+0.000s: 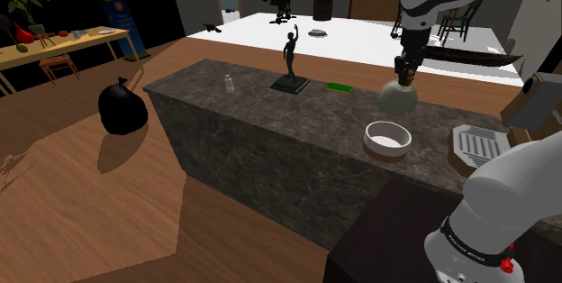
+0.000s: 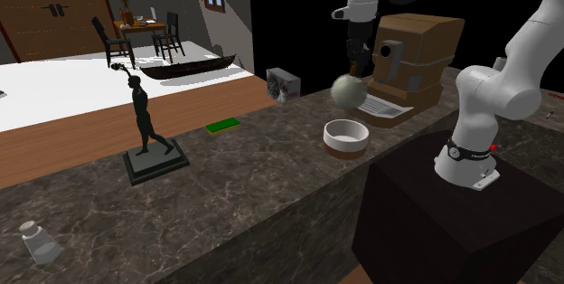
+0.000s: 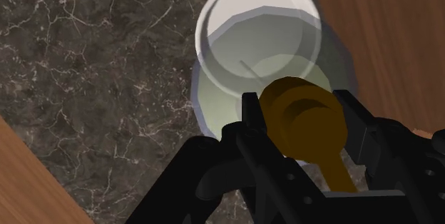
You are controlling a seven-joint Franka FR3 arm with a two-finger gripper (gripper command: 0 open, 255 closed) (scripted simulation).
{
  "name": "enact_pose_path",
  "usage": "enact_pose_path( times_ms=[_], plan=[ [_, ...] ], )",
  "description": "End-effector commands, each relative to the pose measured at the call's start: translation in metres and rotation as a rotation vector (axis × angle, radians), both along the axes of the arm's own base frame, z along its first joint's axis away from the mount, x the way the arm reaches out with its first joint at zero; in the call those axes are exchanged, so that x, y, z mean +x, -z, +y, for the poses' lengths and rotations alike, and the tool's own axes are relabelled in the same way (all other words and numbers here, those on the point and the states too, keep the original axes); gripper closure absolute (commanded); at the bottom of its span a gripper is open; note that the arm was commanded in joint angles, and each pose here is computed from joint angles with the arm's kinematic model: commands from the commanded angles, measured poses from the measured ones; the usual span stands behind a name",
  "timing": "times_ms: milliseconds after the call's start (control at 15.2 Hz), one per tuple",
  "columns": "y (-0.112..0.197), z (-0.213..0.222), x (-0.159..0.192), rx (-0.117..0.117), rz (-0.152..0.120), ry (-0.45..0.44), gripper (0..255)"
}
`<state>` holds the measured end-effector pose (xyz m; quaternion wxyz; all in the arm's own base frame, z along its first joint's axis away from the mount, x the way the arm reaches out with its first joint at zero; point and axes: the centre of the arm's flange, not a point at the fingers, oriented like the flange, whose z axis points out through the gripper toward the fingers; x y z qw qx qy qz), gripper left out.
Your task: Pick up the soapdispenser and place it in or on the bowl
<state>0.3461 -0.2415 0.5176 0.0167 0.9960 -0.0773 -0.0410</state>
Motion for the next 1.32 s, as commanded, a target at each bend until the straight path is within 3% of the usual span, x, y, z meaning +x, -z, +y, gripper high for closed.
enact_pose_path(
  times_ms=[0,1122,1254],
  plan=[
    [0.01,0.0,0.0,0.0,-0.001,0.0,255],
    [0.101,0.0,0.0,0.0,-0.001,0.0,255],
    [0.101,0.0,0.0,0.0,-0.001,0.0,255]
  ],
)
